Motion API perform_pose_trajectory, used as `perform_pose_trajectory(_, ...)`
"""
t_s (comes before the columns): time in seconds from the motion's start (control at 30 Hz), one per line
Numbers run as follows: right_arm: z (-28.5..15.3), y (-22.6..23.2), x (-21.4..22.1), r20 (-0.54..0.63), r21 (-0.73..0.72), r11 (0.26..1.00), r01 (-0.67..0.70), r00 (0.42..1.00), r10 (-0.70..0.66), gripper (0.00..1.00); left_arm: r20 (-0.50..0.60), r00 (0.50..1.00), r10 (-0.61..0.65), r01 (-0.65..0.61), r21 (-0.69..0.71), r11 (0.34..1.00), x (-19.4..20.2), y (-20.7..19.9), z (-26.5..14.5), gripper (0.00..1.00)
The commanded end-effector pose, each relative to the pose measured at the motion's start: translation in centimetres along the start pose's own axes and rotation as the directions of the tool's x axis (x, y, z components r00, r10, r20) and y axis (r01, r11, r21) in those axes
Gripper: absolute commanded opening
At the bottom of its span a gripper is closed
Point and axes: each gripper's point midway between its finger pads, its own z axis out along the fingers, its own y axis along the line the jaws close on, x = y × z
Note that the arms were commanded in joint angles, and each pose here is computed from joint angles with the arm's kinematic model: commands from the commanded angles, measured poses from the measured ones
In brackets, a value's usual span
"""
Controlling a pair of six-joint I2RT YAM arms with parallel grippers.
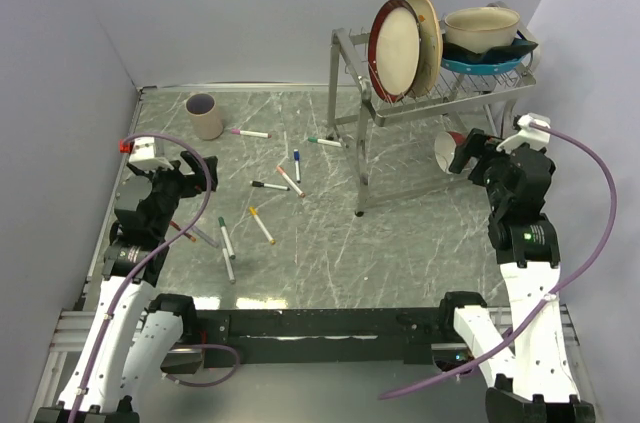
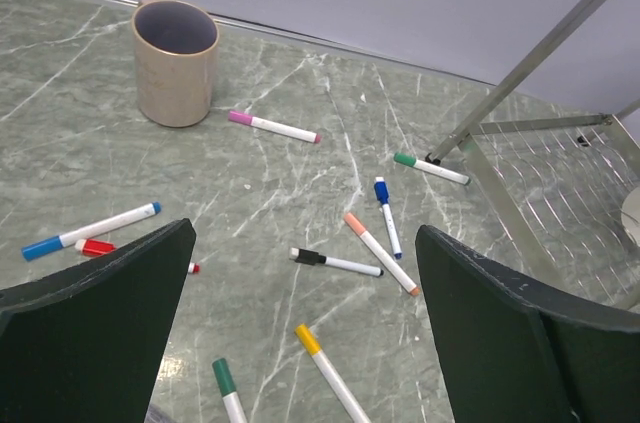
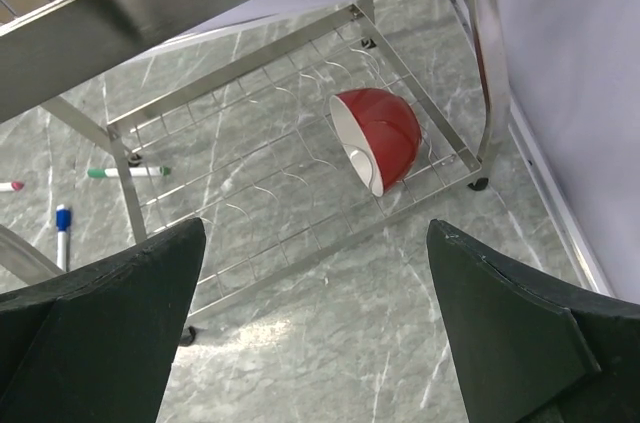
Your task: Open the pen caps
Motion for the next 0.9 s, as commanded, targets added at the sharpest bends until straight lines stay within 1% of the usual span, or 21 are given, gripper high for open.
perform_pose_trajectory(0.0, -0.3, 0.7, -0.1, 0.019, -0.046, 0.999, 0.010, 1.000, -0.009, 1.00, 0.032, 0.999, 0.006, -0.009, 0.075, 0.997, -1.3, -1.5, 0.3, 0.99)
perform_pose_trajectory(0.03, -0.4, 1.1, 0.2, 0.012, -0.079, 0.997, 0.026, 1.000, -0.025, 1.00, 0.006, 1.000, 0.000, -0.001, 0.078, 0.997, -0.7, -1.5, 0.6, 1.00)
perform_pose_trajectory(0.07, -0.7, 2.5, 1.0, -0.001, -0.172, 0.983, 0.070, 0.997, -0.071, 1.00, -0.018, 1.000, -0.004, 0.005, 0.086, 0.996, -0.4, -1.7, 0.7, 0.99)
perform_pose_trajectory(0.13, -1.2, 4.3, 2.4, -0.023, -0.305, 0.943, 0.131, 0.989, -0.145, 1.00, -0.056, 0.998, -0.032, 0.036, 0.075, 0.996, 0.3, -1.6, 1.1, 0.99)
perform_pose_trajectory(0.17, -1.4, 5.1, 3.7, -0.010, -0.386, 0.894, 0.226, 0.968, -0.249, 1.00, -0.061, 0.997, -0.045, 0.048, 0.063, 0.997, 0.2, -1.6, 1.2, 0.99)
perform_pose_trajectory(0.2, -2.3, 7.0, 4.8, -0.005, -0.510, 0.826, 0.240, 0.959, -0.282, 1.00, -0.103, 0.991, -0.084, 0.089, 0.043, 0.995, 1.0, -1.5, 1.1, 0.99)
perform_pose_trajectory(0.23, -2.7, 7.3, 5.9, -0.019, -0.549, 0.799, 0.248, 0.951, -0.308, 1.00, -0.140, 0.985, -0.106, 0.111, 0.031, 0.993, 1.6, -1.5, 1.3, 1.00)
perform_pose_trajectory(0.27, -3.0, 7.6, 7.0, -0.001, -0.587, 0.752, 0.300, 0.928, -0.371, 1.00, -0.160, 0.979, -0.123, 0.130, 0.034, 0.991, 1.5, -1.8, 1.3, 0.99)
perform_pose_trajectory(0.3, -4.0, 8.7, 8.0, 0.020, -0.666, 0.676, 0.315, 0.913, -0.407, 1.00, -0.219, 0.964, -0.151, 0.165, 0.046, 0.985, 2.5, -2.4, 1.1, 0.99)
perform_pose_trajectory(0.37, -4.6, 8.7, 10.3, 0.011, -0.719, 0.609, 0.335, 0.882, -0.471, 1.00, -0.283, 0.945, -0.165, 0.190, 0.063, 0.980, 3.7, -3.4, 1.1, 1.00)
perform_pose_trajectory(0.4, -5.2, 9.4, 11.3, 0.018, -0.757, 0.561, 0.334, 0.870, -0.493, 1.00, -0.304, 0.937, -0.174, 0.201, 0.062, 0.978, 4.1, -3.7, 1.0, 0.99)
perform_pose_trajectory(0.43, -6.3, 10.1, 12.4, 0.020, -0.812, 0.497, 0.306, 0.865, -0.501, 1.00, -0.345, 0.924, -0.163, 0.201, 0.077, 0.977, 5.1, -4.7, 0.8, 0.99)
perform_pose_trajectory(0.47, -6.4, 10.1, 13.9, 0.021, -0.837, 0.459, 0.299, 0.854, -0.519, 1.00, -0.358, 0.920, -0.161, 0.201, 0.077, 0.976, 5.4, -5.3, 0.8, 0.99)
perform_pose_trajectory(0.5, -6.4, 10.2, 14.5, 0.003, -0.844, 0.460, 0.276, 0.860, -0.509, 1.00, -0.368, 0.915, -0.166, 0.201, 0.057, 0.978, 5.9, -5.5, 0.9, 1.00)
perform_pose_trajectory(0.53, -6.0, 10.5, 14.5, 0.014, -0.846, 0.458, 0.274, 0.869, -0.494, 1.00, -0.417, 0.897, -0.146, 0.191, 0.069, 0.979, 7.4, -6.6, 0.8, 0.99)
perform_pose_trajectory(0.6, -5.7, 10.2, 16.0, 0.006, -0.854, 0.446, 0.269, 0.862, -0.507, 1.00, -0.452, 0.882, -0.137, 0.178, 0.049, 0.983, 8.9, -7.4, 0.9, 0.99)
perform_pose_trajectory(0.63, -5.4, 10.3, 16.1, 0.017, -0.852, 0.445, 0.277, 0.863, -0.505, 1.00, -0.489, 0.866, -0.108, 0.145, 0.039, 0.989, 10.8, -8.1, 1.0, 0.99)
perform_pose_trajectory(0.7, -5.1, 10.1, 16.3, 0.003, -0.847, 0.455, 0.275, 0.858, -0.513, 1.00, -0.522, 0.846, -0.112, 0.144, 0.020, 0.989, 12.6, -9.0, 1.2, 1.00)
perform_pose_trajectory(0.73, -5.1, 10.0, 16.4, -0.010, -0.846, 0.460, 0.269, 0.855, -0.519, 1.00, -0.549, 0.830, -0.100, 0.124, 0.006, 0.992, 14.3, -9.5, 1.5, 0.99)
perform_pose_trajectory(0.8, -4.6, 9.8, 16.3, -0.034, -0.836, 0.483, 0.261, 0.854, -0.520, 1.00, -0.556, 0.821, -0.134, 0.144, -0.027, 0.989, 15.5, -10.1, 2.3, 0.99)
perform_pose_trajectory(0.87, -4.3, 9.6, 16.2, -0.032, -0.824, 0.496, 0.274, 0.852, -0.523, 1.00, -0.558, 0.813, -0.163, 0.119, -0.113, 0.986, 17.3, -9.5, 3.5, 0.99)
